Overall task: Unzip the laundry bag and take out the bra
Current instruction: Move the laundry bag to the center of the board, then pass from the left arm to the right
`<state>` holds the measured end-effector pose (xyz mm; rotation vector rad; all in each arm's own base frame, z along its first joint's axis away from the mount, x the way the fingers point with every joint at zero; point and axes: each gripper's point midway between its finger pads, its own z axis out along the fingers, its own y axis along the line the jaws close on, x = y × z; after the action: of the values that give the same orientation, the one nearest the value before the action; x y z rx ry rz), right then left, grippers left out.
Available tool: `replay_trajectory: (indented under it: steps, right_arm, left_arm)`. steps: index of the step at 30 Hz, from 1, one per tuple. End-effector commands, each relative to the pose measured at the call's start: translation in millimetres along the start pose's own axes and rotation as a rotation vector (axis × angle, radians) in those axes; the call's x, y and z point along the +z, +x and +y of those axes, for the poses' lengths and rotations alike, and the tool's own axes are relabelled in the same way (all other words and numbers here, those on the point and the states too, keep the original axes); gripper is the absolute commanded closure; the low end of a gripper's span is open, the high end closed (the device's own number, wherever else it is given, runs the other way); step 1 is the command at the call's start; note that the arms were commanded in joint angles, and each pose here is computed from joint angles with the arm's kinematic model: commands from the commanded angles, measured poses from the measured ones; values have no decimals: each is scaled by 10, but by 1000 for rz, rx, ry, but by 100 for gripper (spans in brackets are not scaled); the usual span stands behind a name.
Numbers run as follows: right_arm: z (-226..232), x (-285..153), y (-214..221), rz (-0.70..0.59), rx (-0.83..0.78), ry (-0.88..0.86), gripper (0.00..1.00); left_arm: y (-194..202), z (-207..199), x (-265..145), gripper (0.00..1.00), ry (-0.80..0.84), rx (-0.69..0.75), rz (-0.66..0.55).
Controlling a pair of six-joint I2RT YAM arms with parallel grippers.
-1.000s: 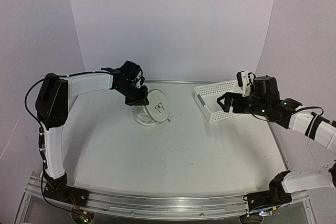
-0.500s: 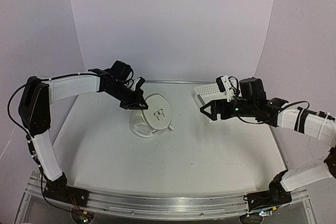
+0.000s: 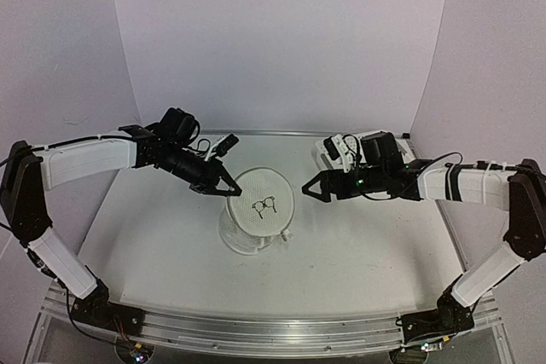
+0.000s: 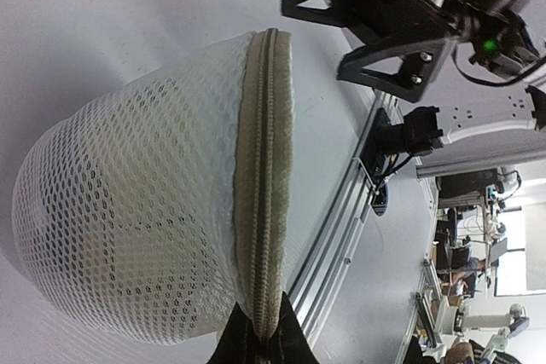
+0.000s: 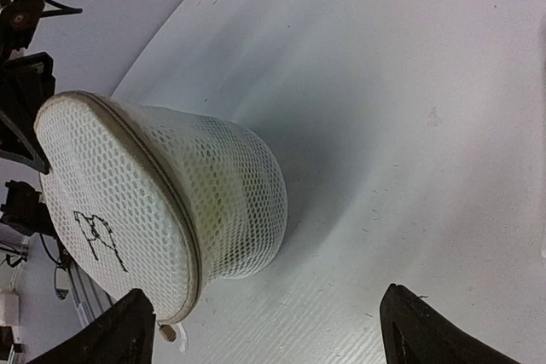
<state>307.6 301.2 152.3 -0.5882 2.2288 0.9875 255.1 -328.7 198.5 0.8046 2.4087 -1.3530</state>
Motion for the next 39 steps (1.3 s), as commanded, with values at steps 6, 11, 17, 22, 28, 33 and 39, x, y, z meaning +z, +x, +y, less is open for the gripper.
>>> replay_trajectory:
  steps: [6,11,17,22,28,33,39]
  right_arm:
    - [710,141,-195,-25,-10,-318,9]
    - [918,204,-138,0,-21,-390,12]
    - [995,189,-113,14,-28,-437,28]
    - [1060,113,-98,12,-42,-466,46]
    - [1074,44,-77,6,-48,-466,84]
    - [1110,-24,-66,1,-54,-478,100]
    - [1110,-161,-157,-52,-26,-435,100]
  left_arm:
    - [37,-458,-99,100,208,181,-21]
    - [50,-521,-95,100,239,198,-17]
    - [87,-558,-74,100,269,214,-7]
    - [79,-520,-37,100,269,205,-5]
    - [34,-489,-7,100,261,199,-10]
    - [-13,-449,-6,97,224,198,-26]
    - [-195,-304,-173,60,84,184,-117]
